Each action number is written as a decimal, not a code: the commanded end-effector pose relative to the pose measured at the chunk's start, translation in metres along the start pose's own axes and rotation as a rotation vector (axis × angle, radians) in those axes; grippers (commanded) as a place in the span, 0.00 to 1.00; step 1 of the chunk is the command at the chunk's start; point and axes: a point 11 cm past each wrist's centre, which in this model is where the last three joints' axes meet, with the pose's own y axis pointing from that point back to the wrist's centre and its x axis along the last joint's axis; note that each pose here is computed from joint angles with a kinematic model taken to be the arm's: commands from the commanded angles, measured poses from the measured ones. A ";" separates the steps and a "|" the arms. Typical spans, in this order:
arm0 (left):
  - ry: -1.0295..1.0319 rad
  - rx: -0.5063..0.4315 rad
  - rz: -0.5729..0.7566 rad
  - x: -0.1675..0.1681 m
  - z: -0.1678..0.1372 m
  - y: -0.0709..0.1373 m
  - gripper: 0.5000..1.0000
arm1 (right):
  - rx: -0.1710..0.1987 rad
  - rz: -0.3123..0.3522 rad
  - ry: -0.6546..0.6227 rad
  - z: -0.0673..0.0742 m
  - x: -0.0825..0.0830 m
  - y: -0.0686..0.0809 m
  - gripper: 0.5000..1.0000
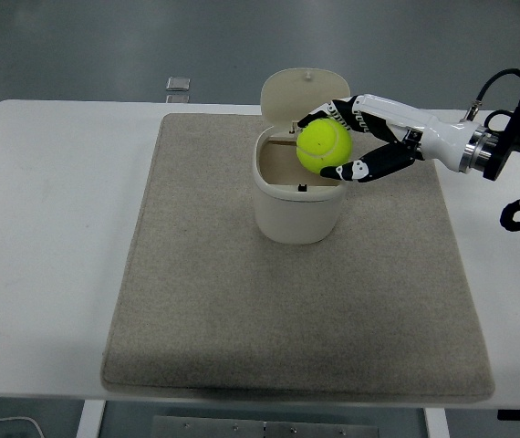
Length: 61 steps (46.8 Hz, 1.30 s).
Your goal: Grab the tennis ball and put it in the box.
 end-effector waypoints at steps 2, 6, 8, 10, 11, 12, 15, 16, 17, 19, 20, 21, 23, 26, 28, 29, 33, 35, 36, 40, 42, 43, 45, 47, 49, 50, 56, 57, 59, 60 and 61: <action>0.000 0.000 0.000 0.000 0.000 0.000 0.98 | -0.006 -0.010 0.000 0.002 -0.003 0.000 0.72; 0.000 0.000 0.000 0.000 0.000 0.000 0.98 | -0.008 -0.012 0.000 0.002 -0.004 0.000 0.72; 0.000 0.000 0.000 0.000 0.000 0.000 0.98 | -0.009 -0.015 -0.001 0.003 -0.004 0.000 0.72; 0.000 0.000 0.000 0.000 0.000 0.000 0.98 | -0.007 -0.017 -0.003 0.002 -0.004 0.000 0.72; 0.000 0.000 0.000 0.000 0.000 0.000 0.98 | -0.007 -0.017 -0.002 0.002 -0.004 0.000 0.72; 0.000 0.000 0.000 0.000 0.000 0.000 0.98 | -0.007 -0.018 -0.002 0.002 -0.004 0.000 0.72; 0.000 0.000 0.000 0.000 0.000 0.000 0.98 | -0.009 -0.018 -0.003 0.002 -0.003 0.001 0.72; -0.001 0.000 0.000 0.000 0.000 0.000 0.98 | -0.008 -0.020 -0.003 0.002 -0.003 0.002 0.72; 0.000 0.000 0.000 0.000 0.000 0.000 0.98 | -0.009 -0.023 -0.005 0.002 -0.003 0.003 0.72; 0.000 0.000 0.000 0.000 0.000 0.000 0.98 | -0.006 -0.032 -0.007 0.001 -0.003 0.004 0.72; -0.001 -0.001 0.000 0.000 0.001 0.000 0.98 | -0.003 -0.038 -0.009 0.000 -0.003 0.004 0.72; 0.000 0.000 0.000 0.000 0.000 0.000 0.98 | -0.002 -0.045 -0.011 -0.001 -0.002 0.005 0.72; 0.000 0.000 0.000 0.000 0.000 0.000 0.98 | -0.004 -0.060 -0.013 -0.002 -0.001 0.008 0.72; -0.001 0.000 0.000 0.000 0.000 0.000 0.98 | -0.009 -0.080 -0.025 -0.001 0.001 0.015 0.72; 0.000 0.000 0.000 0.000 0.000 0.000 0.98 | -0.007 -0.091 -0.055 -0.002 0.003 0.020 0.72; 0.000 0.000 0.000 0.000 0.000 0.000 0.98 | -0.002 -0.097 -0.072 -0.003 0.003 0.022 0.72; 0.000 0.000 0.000 0.000 0.000 0.000 0.98 | -0.002 -0.107 -0.147 0.000 0.011 0.035 0.72; 0.000 0.000 0.000 0.000 0.000 0.000 0.98 | -0.001 -0.109 -0.174 0.001 0.014 0.040 0.72; -0.001 0.000 0.000 0.000 0.000 0.000 0.98 | -0.001 -0.112 -0.182 0.001 0.014 0.042 0.72; -0.001 0.000 0.000 0.000 0.000 0.000 0.98 | -0.016 -0.106 -0.195 0.005 0.019 0.050 0.72; 0.000 0.000 0.000 0.000 0.000 0.000 0.98 | -0.029 -0.093 -0.195 0.009 0.023 0.054 0.72; 0.000 0.000 0.000 0.000 0.000 0.000 0.98 | -0.035 -0.085 -0.200 0.012 0.025 0.055 0.72; 0.000 0.000 0.000 0.000 0.000 0.000 0.98 | -0.047 -0.061 -0.221 0.020 0.028 0.058 0.72; 0.000 0.000 0.000 0.000 0.000 0.000 0.98 | -0.052 -0.035 -0.267 0.029 0.031 0.060 0.72; 0.000 0.000 -0.001 0.000 0.000 0.000 0.98 | -0.055 0.000 -0.319 0.037 0.036 0.062 0.72; 0.000 -0.001 0.000 0.000 0.001 0.000 0.98 | -0.056 0.021 -0.344 0.041 0.040 0.064 0.72; 0.000 -0.001 0.000 0.000 0.001 0.000 0.98 | -0.066 0.123 -0.474 0.068 0.053 0.069 0.72; 0.000 0.000 0.000 0.000 0.000 0.000 0.98 | -0.068 0.135 -0.491 0.073 0.053 0.068 0.72; 0.000 0.000 0.000 0.000 0.000 0.000 0.98 | -0.072 0.160 -0.519 0.080 0.054 0.068 0.72; 0.000 0.000 0.000 0.000 0.000 0.000 0.98 | -0.073 0.171 -0.533 0.083 0.055 0.068 0.72; 0.000 0.000 0.000 0.000 0.000 0.000 0.98 | -0.071 0.184 -0.546 0.085 0.056 0.068 0.72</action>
